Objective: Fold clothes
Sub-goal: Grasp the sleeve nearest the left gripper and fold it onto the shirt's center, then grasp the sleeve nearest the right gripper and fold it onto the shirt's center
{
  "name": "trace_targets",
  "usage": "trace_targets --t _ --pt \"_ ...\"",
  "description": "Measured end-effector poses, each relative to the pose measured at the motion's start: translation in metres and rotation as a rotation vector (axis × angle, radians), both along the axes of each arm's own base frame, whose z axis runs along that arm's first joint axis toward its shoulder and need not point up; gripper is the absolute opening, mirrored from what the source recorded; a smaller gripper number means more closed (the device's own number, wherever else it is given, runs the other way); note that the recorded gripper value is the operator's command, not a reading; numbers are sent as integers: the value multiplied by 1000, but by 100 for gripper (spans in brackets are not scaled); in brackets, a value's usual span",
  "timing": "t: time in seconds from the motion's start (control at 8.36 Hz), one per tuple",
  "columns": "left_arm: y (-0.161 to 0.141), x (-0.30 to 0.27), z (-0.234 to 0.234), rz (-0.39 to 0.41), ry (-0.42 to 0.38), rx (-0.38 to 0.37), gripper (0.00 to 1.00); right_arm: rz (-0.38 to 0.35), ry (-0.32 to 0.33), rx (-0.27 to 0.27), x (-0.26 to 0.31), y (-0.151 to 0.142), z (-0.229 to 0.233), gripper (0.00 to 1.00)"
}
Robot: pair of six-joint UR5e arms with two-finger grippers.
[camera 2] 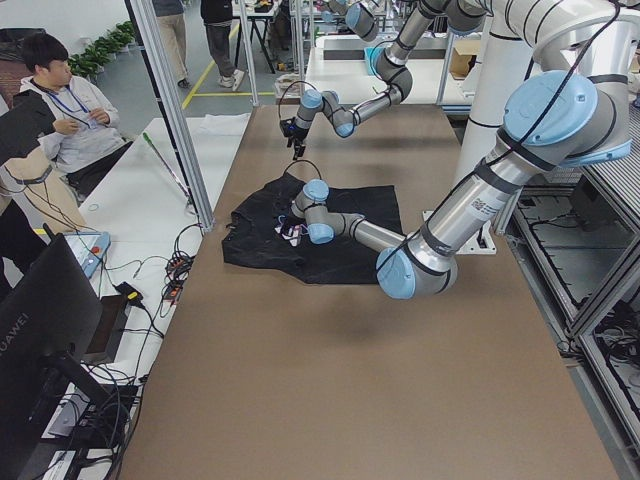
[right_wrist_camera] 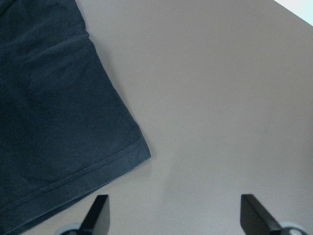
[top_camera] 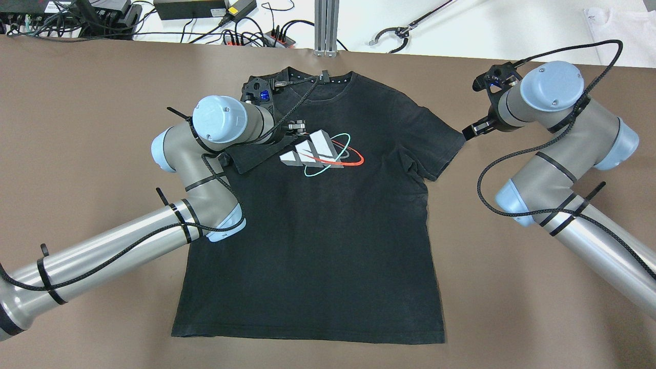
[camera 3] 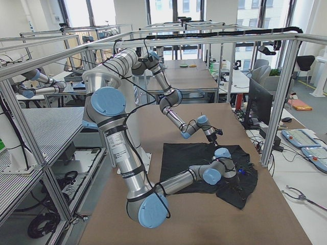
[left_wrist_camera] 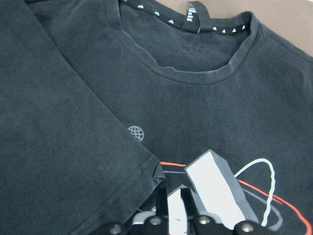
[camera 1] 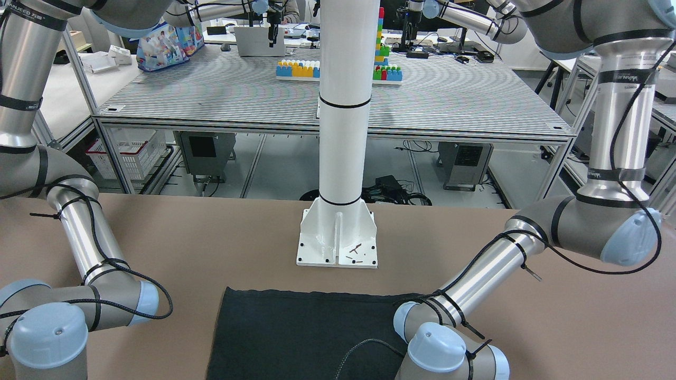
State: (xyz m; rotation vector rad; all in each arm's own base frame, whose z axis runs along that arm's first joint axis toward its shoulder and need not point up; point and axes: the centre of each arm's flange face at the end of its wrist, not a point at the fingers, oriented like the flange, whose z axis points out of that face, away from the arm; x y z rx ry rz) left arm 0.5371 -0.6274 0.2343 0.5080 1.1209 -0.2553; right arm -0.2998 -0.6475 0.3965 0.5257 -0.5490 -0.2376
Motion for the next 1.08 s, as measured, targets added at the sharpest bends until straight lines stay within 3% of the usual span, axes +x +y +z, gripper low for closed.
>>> trace_targets --t 0.24,0.48,0.72,0.96,1.08 --pt "6 -5 -17 -3 31 14 100 44 -64 -26 -7 -5 8 94" --pt "9 -6 -17 -2 33 16 100 120 -231 -73 -26 -22 26 92" --pt "11 -5 -14 -10 27 18 100 192 -352 -121 -33 -27 42 90" --pt "16 2 -14 -14 24 22 100 237 -409 -155 -29 -19 72 86" --pt "18 4 -13 -17 22 24 100 256 -425 -172 -28 -14 83 80"
